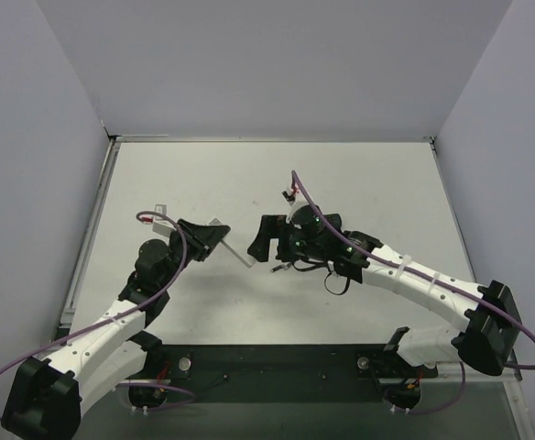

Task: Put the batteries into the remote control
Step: Turn over the remote control, then remove the battery cover from the remote control.

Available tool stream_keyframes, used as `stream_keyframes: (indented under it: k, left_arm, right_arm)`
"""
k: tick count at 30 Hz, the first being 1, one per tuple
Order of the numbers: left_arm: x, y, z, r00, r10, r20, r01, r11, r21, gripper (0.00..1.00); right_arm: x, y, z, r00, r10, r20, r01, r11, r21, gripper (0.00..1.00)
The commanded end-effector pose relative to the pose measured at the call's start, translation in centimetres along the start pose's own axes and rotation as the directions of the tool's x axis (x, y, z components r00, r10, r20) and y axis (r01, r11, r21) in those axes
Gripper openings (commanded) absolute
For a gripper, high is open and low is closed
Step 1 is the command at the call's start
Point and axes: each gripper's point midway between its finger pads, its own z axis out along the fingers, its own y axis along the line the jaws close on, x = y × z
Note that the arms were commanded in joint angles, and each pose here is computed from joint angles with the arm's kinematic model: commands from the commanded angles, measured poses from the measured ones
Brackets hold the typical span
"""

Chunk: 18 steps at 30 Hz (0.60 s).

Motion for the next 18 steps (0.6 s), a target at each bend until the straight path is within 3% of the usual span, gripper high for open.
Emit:
stream_keyframes:
  k: [1, 9, 11, 18]
  left_arm:
    - [-2.3, -4.3, -0.4, 0.994, -0.043, 0.100, 0.025, 0.985, 0.169, 0.00]
    - [-2.8, -4.1, -1.0, 0.986, -0.096, 0.135, 0.069, 0.979, 0.190, 0.00]
    - [-2.9, -4.2, -1.2, 0.985, -0.103, 0.141, 0.073, 0.977, 0.200, 0.00]
    - [-3.3, -4.5, -1.5, 0.980, -0.119, 0.160, 0.081, 0.971, 0.224, 0.00]
  right_arm:
    - [-2.7, 3.4, 0.0, 0.961, 0.258, 0.098, -0.241, 0.958, -0.153, 0.86]
    - [-3.5, 4.4, 1.1, 0.903, 0.418, 0.097, -0.387, 0.892, -0.235, 0.79]
    - [-3.5, 4.8, 1.5, 0.896, 0.435, 0.088, -0.402, 0.880, -0.254, 0.73]
    - [-2.6, 5.2, 2.6, 0.882, 0.471, 0.028, -0.449, 0.855, -0.260, 0.69]
